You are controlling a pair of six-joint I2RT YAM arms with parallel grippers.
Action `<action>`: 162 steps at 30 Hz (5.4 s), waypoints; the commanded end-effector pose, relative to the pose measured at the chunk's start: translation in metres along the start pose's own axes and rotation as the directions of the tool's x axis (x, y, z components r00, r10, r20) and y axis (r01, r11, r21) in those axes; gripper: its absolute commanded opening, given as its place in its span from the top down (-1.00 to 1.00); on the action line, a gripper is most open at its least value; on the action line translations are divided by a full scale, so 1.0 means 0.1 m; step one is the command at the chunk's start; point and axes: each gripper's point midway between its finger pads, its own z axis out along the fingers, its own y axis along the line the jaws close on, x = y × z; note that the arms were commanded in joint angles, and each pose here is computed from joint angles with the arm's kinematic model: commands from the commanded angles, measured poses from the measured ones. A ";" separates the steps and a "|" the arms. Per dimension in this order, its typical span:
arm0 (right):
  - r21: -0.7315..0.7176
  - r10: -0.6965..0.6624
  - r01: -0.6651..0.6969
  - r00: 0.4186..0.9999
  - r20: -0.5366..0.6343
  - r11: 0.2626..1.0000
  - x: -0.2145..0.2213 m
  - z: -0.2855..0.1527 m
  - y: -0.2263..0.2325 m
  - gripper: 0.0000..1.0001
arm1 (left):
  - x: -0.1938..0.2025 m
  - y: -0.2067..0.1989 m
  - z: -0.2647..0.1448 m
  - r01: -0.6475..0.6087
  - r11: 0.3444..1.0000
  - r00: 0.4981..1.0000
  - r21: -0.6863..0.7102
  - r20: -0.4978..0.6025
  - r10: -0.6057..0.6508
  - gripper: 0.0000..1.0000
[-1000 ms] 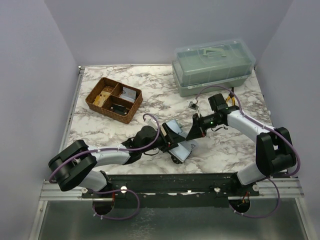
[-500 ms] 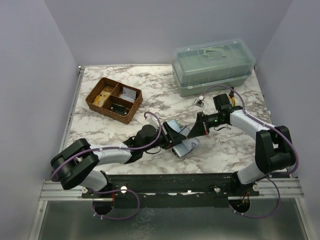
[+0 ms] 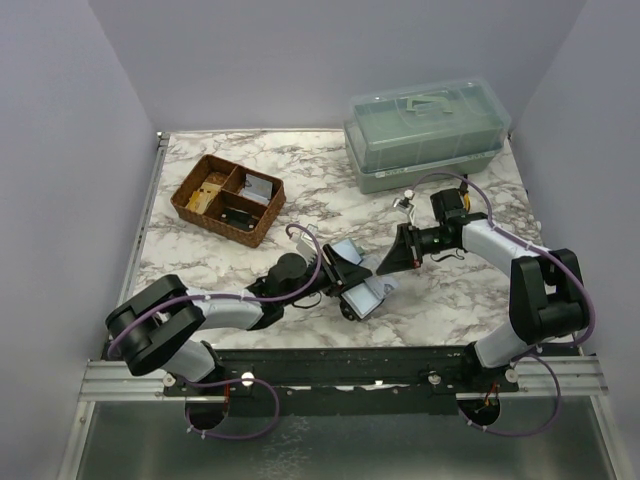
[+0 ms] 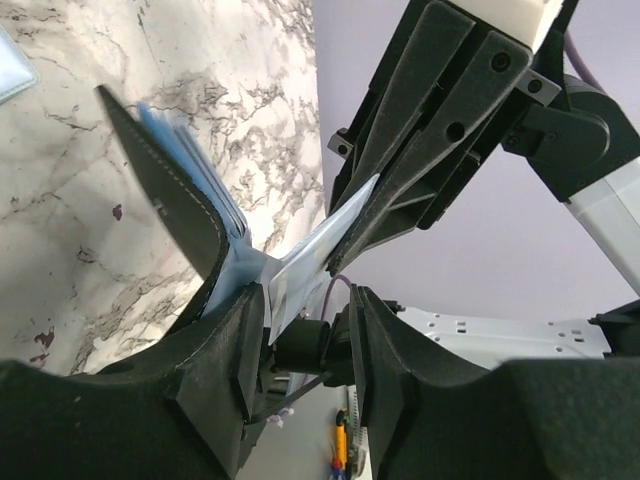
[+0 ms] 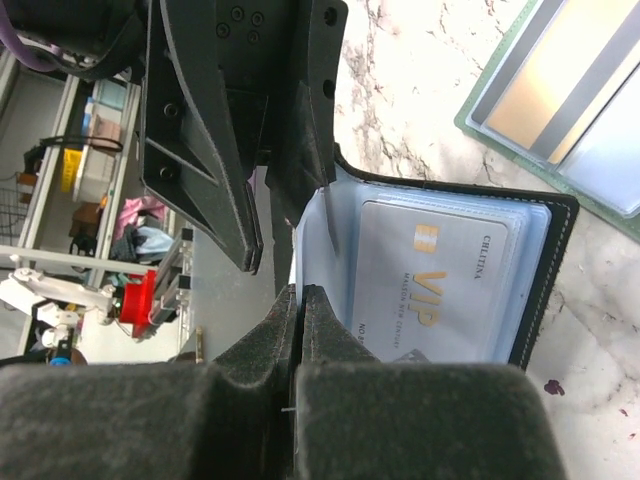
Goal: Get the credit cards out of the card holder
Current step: Remove the credit card from the card holder, then place the credit card in the storage box.
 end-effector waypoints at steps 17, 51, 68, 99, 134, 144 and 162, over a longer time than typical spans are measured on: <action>-0.172 0.080 -0.068 0.995 0.062 0.983 -0.07 -0.09 0.20 1.00 | -0.08 -0.13 0.07 -0.012 0.991 1.000 0.132 0.023 0.009 0.42; -0.188 0.116 -0.092 0.986 0.122 0.978 -0.13 -0.24 0.16 1.00 | -0.05 -0.10 -0.22 -0.138 0.965 0.989 0.224 -0.023 0.146 1.00; 0.004 0.030 -0.031 0.995 0.095 1.000 -0.08 -0.24 -0.08 1.00 | -0.30 -0.12 -0.46 -0.126 0.968 0.992 0.216 0.032 0.122 1.00; 0.128 -0.090 0.084 0.995 0.046 0.988 -0.15 -0.31 -0.12 1.00 | -2.99 0.37 -1.36 0.114 0.974 0.868 -0.197 0.496 -0.001 1.00; 0.096 -0.078 0.073 0.996 0.046 0.993 -0.14 -0.29 -0.10 1.00 | -3.99 1.21 -1.17 0.203 0.885 0.866 -0.419 0.499 0.037 -0.05; 0.097 -0.090 0.085 0.995 0.048 0.992 -0.14 -0.29 -0.07 1.00 | -3.77 0.65 -1.51 0.018 0.884 0.846 -0.468 0.479 0.236 -0.12; 0.367 -0.308 0.320 0.947 -0.092 0.874 -0.25 -0.57 -0.12 1.00 | -2.37 -0.11 -1.42 -0.181 0.973 0.926 -0.141 0.309 0.217 -0.97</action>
